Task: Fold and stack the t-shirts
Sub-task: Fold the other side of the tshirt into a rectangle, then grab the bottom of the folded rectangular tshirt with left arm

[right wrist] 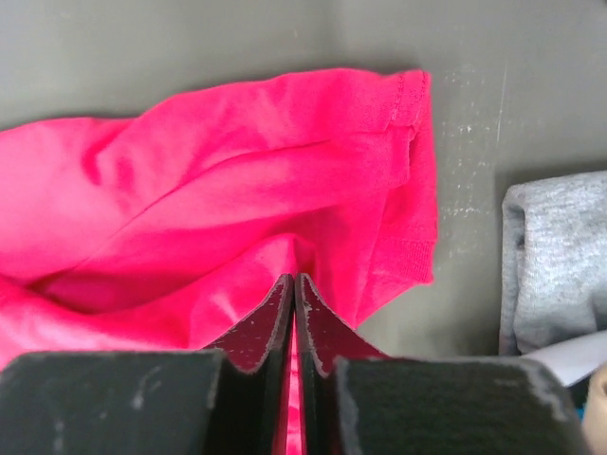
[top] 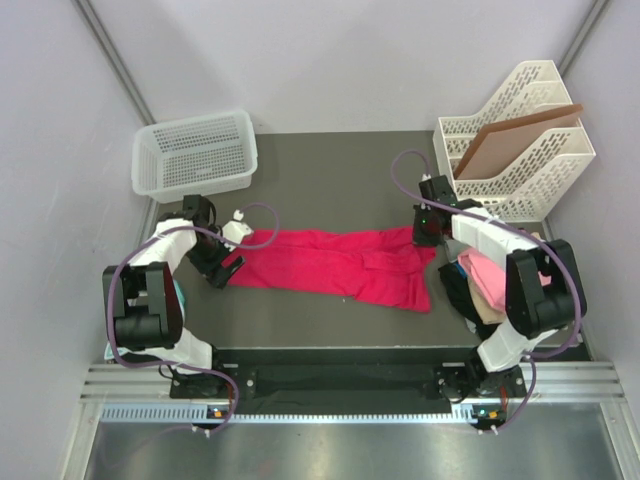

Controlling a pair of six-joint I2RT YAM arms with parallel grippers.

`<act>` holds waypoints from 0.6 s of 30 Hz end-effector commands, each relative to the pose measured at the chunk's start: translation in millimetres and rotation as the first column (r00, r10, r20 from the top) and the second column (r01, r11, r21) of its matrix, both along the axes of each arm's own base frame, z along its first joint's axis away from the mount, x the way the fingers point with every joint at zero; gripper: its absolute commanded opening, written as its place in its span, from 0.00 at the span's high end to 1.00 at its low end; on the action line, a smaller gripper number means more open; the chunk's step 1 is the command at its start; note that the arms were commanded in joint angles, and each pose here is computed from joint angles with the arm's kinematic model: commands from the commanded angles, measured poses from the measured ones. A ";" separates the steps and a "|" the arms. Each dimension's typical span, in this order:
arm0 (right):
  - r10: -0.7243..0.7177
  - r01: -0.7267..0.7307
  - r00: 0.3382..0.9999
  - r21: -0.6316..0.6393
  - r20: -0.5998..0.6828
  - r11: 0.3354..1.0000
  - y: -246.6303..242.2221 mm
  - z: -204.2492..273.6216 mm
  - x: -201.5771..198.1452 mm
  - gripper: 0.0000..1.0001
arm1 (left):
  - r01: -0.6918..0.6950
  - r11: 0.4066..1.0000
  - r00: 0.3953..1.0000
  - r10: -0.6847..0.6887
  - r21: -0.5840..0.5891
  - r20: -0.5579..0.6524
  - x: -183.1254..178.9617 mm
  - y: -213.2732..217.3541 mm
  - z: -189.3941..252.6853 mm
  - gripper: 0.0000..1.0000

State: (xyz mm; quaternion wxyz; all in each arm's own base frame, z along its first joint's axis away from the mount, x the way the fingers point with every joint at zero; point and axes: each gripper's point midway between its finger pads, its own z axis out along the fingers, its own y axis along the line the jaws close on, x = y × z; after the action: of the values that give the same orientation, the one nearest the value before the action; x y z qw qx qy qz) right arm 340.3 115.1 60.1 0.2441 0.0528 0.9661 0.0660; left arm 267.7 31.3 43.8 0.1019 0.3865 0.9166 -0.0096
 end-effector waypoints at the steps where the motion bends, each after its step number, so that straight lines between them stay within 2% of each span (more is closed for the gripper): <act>1: 0.003 -0.003 1.000 -0.030 0.003 1.000 -3.7 -3.1 10.8 0.83 | 0.012 1.000 0.999 -0.012 0.014 0.046 5.2 2.5 6.8 0.04; 2: -0.004 0.004 1.000 -0.041 0.004 0.999 -5.7 -3.4 10.6 0.79 | 0.013 1.000 0.999 -0.014 0.014 0.050 5.9 2.1 7.7 0.04; 5: -0.066 0.069 0.997 -0.117 0.030 0.991 -23.6 2.9 13.7 0.77 | 0.012 1.000 0.998 -0.013 0.018 0.057 6.5 3.2 8.9 0.03; 6: -0.097 0.105 0.993 -0.145 0.064 0.984 -32.0 12.2 16.5 0.70 | 0.012 1.000 0.998 -0.013 0.018 0.057 6.9 3.2 9.0 0.03; 8: -0.113 0.127 0.988 -0.143 0.102 0.982 -34.8 26.2 18.5 0.67 | 0.012 1.000 0.998 -0.013 0.018 0.057 7.5 3.3 8.3 0.03; 10: -0.110 0.126 0.982 -0.095 0.152 0.988 -28.9 47.6 19.2 0.62 | 0.010 1.000 0.998 -0.011 0.021 0.058 8.2 3.8 8.4 0.03; 14: -0.045 0.043 0.981 0.019 0.187 0.999 2.2 73.9 9.6 0.60 | -0.002 1.000 0.997 0.000 0.027 0.078 14.0 6.0 13.6 0.03; 18: 0.096 -0.128 0.987 0.269 0.129 0.955 62.1 67.7 -9.6 0.61 | -0.058 0.998 0.986 0.058 0.000 0.153 36.5 10.9 36.5 0.01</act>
State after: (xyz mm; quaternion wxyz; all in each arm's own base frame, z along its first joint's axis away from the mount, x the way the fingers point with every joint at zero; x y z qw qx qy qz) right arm 336.8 117.4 107.2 0.2971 0.0616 0.9499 0.0752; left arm 271.9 36.4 45.2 0.1056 0.3847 0.9170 0.0041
